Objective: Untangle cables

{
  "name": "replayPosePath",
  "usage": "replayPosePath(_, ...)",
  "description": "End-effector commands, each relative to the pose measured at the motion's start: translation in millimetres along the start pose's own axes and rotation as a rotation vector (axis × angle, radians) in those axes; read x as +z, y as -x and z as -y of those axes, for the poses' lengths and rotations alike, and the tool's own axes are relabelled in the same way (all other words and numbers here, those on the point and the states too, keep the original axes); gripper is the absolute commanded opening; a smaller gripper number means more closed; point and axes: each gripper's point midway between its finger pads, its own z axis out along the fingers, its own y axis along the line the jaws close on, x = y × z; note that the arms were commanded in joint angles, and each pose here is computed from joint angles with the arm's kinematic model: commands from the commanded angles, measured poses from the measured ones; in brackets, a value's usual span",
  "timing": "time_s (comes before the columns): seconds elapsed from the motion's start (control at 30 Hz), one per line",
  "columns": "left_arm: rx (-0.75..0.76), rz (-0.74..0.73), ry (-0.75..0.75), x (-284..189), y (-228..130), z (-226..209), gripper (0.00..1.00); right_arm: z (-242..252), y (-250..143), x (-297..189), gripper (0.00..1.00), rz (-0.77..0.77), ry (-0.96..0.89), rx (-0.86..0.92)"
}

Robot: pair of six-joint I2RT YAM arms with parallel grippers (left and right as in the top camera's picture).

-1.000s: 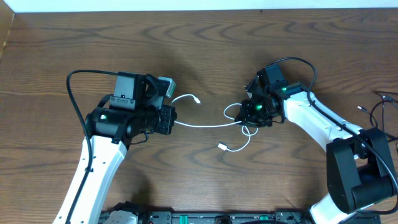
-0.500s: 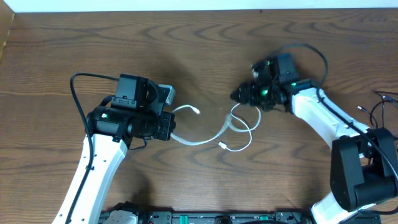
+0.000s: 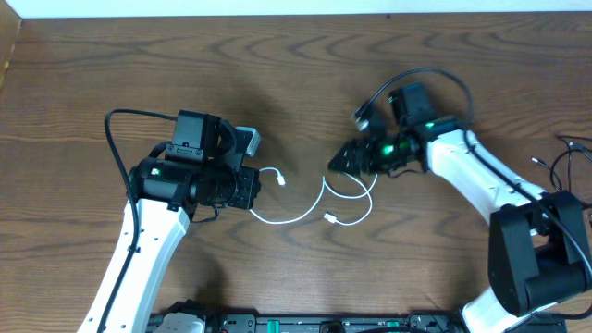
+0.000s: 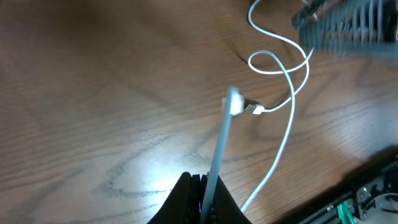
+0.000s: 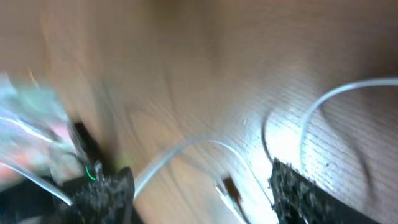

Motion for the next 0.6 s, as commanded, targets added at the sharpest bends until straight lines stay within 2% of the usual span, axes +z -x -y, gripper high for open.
replayPosePath(0.0, 0.007, 0.039, 0.104, -1.3, 11.1, -18.2, 0.07, -7.9, -17.7, 6.2, 0.68, -0.079, -0.039, -0.408)
replayPosePath(0.03, -0.005, 0.064, 0.134, -2.3, 17.0, -23.3, 0.07, -1.1, -22.9, 9.2, 0.68, -0.115, -0.096, -0.485)
replayPosePath(0.2, 0.006, 0.127, 0.096, -5.8, 32.0, -15.5, 0.07, 9.1, -19.7, 14.5, 0.70, -0.138, -0.207, -0.600)
replayPosePath(0.57, 0.110, 0.357, -0.135, -50.1, 66.7, 40.1, 0.07, -7.1, -6.9, 28.2, 0.70, -0.092, -0.216, -0.695)
